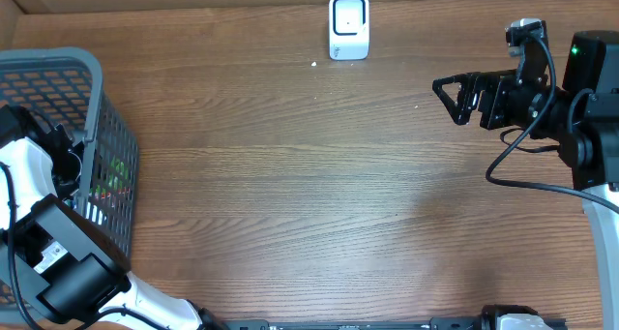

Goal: Scan the item barcode
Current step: 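Reach the left gripper into the basket and grasp the green snack bag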

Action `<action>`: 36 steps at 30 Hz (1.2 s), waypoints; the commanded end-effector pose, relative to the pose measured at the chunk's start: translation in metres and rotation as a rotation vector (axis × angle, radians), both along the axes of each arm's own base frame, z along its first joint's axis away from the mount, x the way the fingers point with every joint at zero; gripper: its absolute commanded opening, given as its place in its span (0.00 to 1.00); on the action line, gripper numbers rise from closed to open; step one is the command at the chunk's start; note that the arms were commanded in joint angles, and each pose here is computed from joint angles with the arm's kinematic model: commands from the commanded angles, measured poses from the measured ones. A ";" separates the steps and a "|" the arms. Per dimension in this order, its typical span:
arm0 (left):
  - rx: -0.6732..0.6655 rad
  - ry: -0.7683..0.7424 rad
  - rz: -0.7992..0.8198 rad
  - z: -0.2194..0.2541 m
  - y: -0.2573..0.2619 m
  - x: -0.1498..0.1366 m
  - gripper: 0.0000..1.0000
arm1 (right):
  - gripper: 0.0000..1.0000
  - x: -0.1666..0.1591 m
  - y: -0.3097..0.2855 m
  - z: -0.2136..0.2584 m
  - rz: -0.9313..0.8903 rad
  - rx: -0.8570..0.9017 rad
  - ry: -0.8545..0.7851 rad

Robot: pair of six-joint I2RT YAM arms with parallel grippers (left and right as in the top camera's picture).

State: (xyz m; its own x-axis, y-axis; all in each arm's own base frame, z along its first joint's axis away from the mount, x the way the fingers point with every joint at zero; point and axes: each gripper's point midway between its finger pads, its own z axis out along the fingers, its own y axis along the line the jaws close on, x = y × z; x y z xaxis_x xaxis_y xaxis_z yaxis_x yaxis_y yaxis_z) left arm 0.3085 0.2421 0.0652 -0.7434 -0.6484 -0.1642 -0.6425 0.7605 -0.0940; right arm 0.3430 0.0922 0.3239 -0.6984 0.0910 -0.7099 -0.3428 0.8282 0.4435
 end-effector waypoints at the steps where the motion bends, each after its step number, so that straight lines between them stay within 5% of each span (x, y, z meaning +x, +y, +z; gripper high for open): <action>1: -0.011 -0.015 -0.012 0.015 -0.001 0.006 0.04 | 1.00 -0.001 0.000 0.015 0.001 -0.004 -0.046; 12: 0.104 -0.153 -0.004 0.172 0.014 0.024 0.04 | 1.00 -0.001 0.000 0.015 0.001 -0.004 -0.045; 16: 0.082 -0.128 -0.004 0.179 0.006 0.015 0.05 | 1.00 -0.001 0.000 0.015 0.001 -0.004 -0.045; 18: 0.044 -0.088 -0.003 0.168 0.000 0.009 0.38 | 1.00 -0.001 0.000 0.015 0.001 -0.004 -0.045; 19: -0.001 -0.047 -0.004 0.153 -0.007 0.002 0.80 | 1.00 -0.001 0.000 0.015 0.001 -0.004 -0.045; 20: -0.023 -0.020 -0.004 0.144 -0.010 -0.002 0.92 | 1.00 -0.001 -0.001 0.015 0.000 -0.004 -0.045; 23: -0.088 0.057 -0.005 0.113 -0.021 -0.014 1.00 | 1.00 -0.001 0.000 0.015 0.001 -0.004 -0.045; 36: -0.186 0.138 -0.022 0.003 -0.043 -0.034 0.98 | 1.00 -0.001 0.000 0.015 0.001 -0.004 -0.046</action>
State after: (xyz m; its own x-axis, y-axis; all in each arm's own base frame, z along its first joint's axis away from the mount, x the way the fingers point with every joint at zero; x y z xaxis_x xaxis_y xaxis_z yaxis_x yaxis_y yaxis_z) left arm 0.2789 0.2145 0.0866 -0.7434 -0.6684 0.0228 -0.6659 0.7366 -0.1181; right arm 0.3431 0.0920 0.3237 -0.6983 0.0903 -0.7101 -0.3418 0.8296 0.4416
